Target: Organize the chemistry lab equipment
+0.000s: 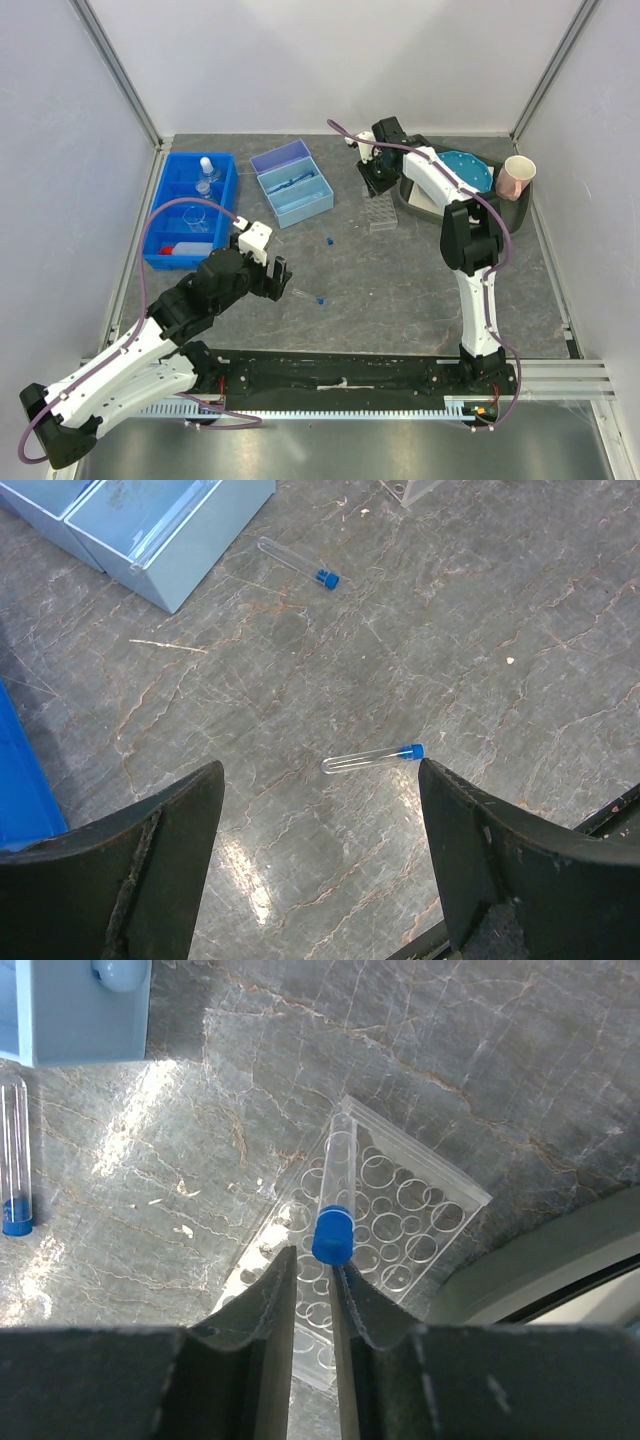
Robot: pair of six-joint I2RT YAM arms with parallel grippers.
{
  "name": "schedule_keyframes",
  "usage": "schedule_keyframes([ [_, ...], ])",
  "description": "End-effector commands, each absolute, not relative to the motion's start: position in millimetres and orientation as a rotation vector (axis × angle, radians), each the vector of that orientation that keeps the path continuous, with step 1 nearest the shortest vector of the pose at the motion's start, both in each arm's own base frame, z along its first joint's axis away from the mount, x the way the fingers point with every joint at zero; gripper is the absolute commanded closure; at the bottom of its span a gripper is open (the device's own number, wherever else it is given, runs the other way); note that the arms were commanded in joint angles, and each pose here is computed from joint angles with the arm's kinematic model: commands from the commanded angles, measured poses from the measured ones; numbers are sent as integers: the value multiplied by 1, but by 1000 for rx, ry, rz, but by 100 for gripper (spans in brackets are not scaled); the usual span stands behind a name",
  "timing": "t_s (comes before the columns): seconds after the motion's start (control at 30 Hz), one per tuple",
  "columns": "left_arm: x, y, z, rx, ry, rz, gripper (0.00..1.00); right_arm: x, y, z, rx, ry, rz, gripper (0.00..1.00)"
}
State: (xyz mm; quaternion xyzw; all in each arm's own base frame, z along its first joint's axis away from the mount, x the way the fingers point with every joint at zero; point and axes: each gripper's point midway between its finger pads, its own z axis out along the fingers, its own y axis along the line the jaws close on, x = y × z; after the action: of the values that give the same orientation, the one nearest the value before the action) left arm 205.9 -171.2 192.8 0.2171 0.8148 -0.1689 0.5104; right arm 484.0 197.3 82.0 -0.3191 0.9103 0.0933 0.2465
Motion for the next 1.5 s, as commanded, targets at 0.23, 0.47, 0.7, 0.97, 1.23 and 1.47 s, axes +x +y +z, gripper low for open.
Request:
schedule_keyframes([
  [0.23, 211, -175, 203, 535, 1908, -411, 15, 513, 204, 110, -833, 2398, 226, 76],
  [0.47, 212, -175, 202, 536, 1911, -409, 15, 520, 204, 114, -829, 2380, 209, 76],
  [0.7, 212, -175, 201, 533, 1910, -410, 15, 512, 199, 129, -855, 2358, 194, 75],
  [0.97, 206, -188, 198, 596, 1906, -479, 11, 472, 192, 168, -894, 2297, 240, 72],
  [1.23, 193, -199, 179, 568, 2059, -565, 9, 379, 216, 193, -1112, 2150, 624, 63],
  [1.47, 167, -210, 168, 523, 2171, -737, 10, 303, 225, 201, -1203, 1959, 867, 53],
])
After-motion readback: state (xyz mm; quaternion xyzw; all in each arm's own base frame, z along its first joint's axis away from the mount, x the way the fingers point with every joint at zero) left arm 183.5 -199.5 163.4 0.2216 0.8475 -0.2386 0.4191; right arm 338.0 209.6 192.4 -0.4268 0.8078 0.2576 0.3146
